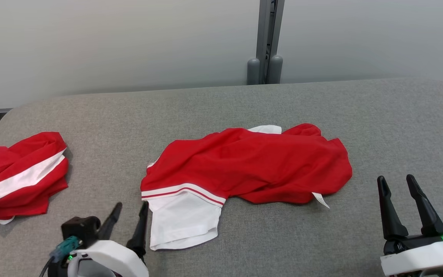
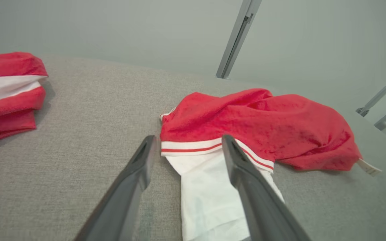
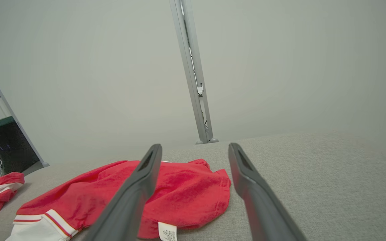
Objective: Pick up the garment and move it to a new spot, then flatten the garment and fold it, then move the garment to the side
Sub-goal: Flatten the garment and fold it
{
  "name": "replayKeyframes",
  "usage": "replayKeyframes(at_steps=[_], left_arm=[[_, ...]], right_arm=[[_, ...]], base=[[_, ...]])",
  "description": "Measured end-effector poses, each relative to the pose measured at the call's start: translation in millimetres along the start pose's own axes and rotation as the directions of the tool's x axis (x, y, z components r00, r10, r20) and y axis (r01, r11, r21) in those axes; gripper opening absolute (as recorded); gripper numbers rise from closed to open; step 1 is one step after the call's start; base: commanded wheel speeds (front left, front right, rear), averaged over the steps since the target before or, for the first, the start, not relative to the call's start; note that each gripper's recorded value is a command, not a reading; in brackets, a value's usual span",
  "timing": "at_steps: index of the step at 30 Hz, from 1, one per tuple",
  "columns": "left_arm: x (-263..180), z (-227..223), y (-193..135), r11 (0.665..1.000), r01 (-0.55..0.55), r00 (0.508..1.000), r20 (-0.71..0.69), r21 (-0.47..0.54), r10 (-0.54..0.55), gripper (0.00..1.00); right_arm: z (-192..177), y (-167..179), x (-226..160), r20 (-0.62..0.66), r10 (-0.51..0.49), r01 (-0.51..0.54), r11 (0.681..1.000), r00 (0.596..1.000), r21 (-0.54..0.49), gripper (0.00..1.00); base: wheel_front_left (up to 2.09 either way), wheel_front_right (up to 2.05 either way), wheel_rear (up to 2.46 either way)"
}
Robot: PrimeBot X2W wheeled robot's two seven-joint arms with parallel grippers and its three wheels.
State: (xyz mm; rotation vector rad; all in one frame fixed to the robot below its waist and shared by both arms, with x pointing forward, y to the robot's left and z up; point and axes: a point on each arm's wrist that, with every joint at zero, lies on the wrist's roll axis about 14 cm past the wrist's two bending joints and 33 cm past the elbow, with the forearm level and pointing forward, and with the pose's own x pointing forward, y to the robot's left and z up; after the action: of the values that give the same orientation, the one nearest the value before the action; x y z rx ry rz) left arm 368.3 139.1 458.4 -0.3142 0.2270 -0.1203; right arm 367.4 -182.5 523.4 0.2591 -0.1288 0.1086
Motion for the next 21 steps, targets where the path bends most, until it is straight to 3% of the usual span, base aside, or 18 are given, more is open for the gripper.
replayKeyframes(at_steps=[8,20,21], left_arm=[[-7,-58,3,1.000,0.007,0.951,-0.308,0.011,-0.003,1.00],[-8,-99,-6,0.999,0.025,0.869,-0.494,-0.021,-0.032,1.00],[-7,-100,-5,0.999,0.024,0.867,-0.497,-0.021,-0.031,0.87]], right_arm=[[1,-3,4,0.002,-0.006,0.006,1.000,1.000,-0.017,1.00],[-7,-8,5,-0.021,-0.023,0.022,1.000,1.000,-0.020,1.00],[-8,-8,6,-0.022,-0.024,0.024,1.000,0.999,-0.018,1.00]], base=[[0.00,0.00,0.00],[0.00,0.00,0.00],[0.00,0.00,0.00]])
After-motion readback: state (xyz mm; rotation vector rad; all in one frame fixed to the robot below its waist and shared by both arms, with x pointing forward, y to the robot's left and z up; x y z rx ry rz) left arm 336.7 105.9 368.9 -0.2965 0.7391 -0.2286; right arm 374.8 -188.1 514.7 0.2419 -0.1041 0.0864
